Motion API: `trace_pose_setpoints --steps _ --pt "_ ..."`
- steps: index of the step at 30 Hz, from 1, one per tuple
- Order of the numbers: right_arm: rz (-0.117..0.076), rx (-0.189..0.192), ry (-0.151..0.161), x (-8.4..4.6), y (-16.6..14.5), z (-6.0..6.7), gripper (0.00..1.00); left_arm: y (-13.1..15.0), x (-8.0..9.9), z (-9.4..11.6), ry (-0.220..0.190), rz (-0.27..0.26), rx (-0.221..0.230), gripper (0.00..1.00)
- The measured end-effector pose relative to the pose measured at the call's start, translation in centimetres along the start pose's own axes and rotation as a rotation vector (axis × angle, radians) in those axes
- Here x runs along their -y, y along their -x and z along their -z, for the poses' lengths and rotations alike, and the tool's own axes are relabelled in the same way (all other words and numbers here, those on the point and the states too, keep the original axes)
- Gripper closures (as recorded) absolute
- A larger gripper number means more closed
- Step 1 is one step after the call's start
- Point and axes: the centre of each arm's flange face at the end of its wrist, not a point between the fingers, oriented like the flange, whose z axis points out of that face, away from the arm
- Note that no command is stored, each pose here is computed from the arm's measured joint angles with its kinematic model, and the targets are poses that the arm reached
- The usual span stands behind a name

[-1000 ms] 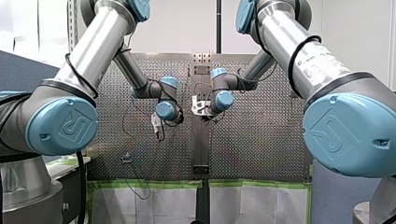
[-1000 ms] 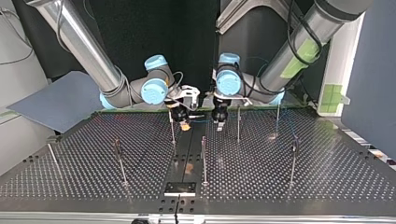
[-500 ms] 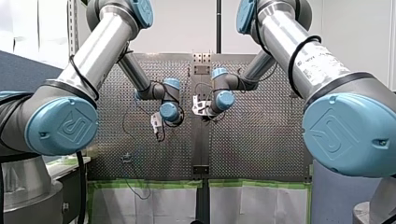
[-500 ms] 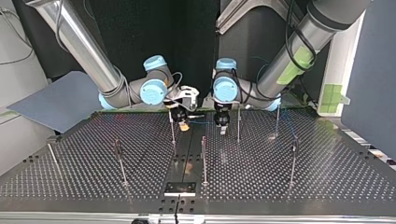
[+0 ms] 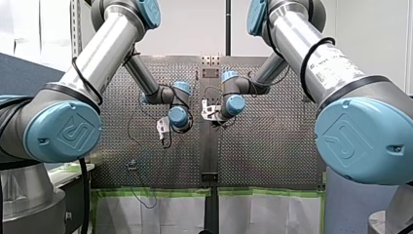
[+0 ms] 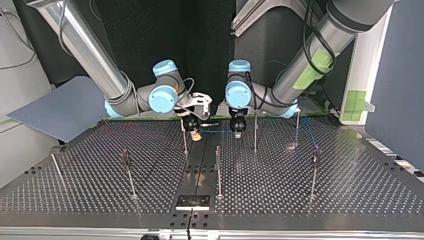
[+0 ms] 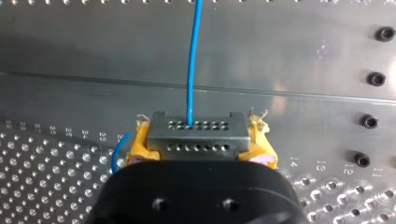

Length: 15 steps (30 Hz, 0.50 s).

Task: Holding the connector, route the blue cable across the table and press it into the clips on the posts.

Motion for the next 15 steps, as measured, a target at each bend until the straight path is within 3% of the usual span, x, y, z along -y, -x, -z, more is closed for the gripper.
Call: trace_pose_setpoints --steps 1,4,15 --pt "0.0 0.0 0.0 -0.01 0.0 0.0 1.0 0.04 0.02 0.04 0.0 -0.001 -0.001 0.87" --pt "0.0 0.0 0.0 0.01 0.0 0.0 1.0 0.06 0.18 0.19 -0.001 -0.003 -0.002 0.98" --pt "0.001 0.002 -0.002 0.06 -0.05 0.06 1.0 0.4 0.46 0.98 0.035 -0.008 0.002 0.98"
